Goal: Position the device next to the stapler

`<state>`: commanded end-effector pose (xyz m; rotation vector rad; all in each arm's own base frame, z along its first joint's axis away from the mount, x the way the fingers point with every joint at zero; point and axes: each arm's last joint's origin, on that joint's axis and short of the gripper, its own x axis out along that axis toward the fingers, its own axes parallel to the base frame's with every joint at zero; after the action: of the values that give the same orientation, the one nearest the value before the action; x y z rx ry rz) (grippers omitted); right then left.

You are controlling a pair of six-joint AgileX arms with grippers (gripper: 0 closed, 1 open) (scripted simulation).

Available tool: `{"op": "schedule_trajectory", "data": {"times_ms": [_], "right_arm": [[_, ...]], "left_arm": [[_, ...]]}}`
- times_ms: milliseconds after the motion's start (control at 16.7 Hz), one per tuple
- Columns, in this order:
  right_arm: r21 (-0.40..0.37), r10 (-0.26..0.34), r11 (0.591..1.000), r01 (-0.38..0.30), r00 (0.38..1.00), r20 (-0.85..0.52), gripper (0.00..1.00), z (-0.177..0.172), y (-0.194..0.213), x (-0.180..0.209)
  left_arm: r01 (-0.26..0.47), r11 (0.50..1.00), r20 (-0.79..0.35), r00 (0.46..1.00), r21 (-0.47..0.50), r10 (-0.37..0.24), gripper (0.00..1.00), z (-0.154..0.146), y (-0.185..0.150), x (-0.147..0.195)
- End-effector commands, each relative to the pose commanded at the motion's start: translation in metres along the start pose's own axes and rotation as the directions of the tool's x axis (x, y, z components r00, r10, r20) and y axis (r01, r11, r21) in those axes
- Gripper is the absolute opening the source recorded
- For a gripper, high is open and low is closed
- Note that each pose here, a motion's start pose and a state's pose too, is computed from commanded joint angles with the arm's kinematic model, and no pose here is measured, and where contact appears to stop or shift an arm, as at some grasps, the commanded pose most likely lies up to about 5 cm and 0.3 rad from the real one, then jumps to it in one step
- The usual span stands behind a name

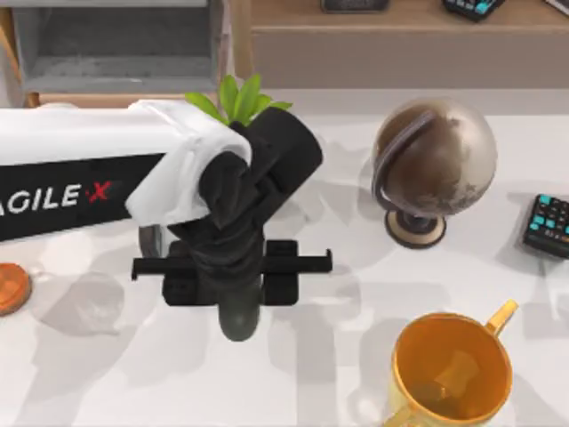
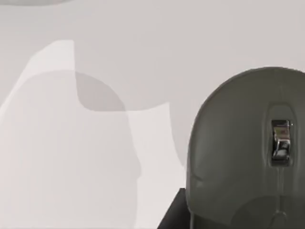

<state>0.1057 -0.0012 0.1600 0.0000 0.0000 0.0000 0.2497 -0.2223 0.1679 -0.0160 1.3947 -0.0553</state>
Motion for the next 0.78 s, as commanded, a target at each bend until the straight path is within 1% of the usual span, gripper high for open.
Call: {"op": "schedule_trajectory", "data": {"times_ms": [360, 780], "right_arm": [[0.000, 0.000, 1.000, 0.000, 1.000, 0.000, 1.00, 0.000, 0.000, 0.000], [0.000, 0.000, 1.000, 0.000, 1.000, 0.000, 1.00, 0.000, 0.000, 0.000]], "left_arm": [[0.000, 1.000, -0.001, 1.000, 0.003, 0.000, 0.00, -0.001, -0.001, 0.004], [-0.051, 0.999, -0.071, 0.996, 0.016, 0.052, 0.00, -0.010, 0.004, 0.027]]}}
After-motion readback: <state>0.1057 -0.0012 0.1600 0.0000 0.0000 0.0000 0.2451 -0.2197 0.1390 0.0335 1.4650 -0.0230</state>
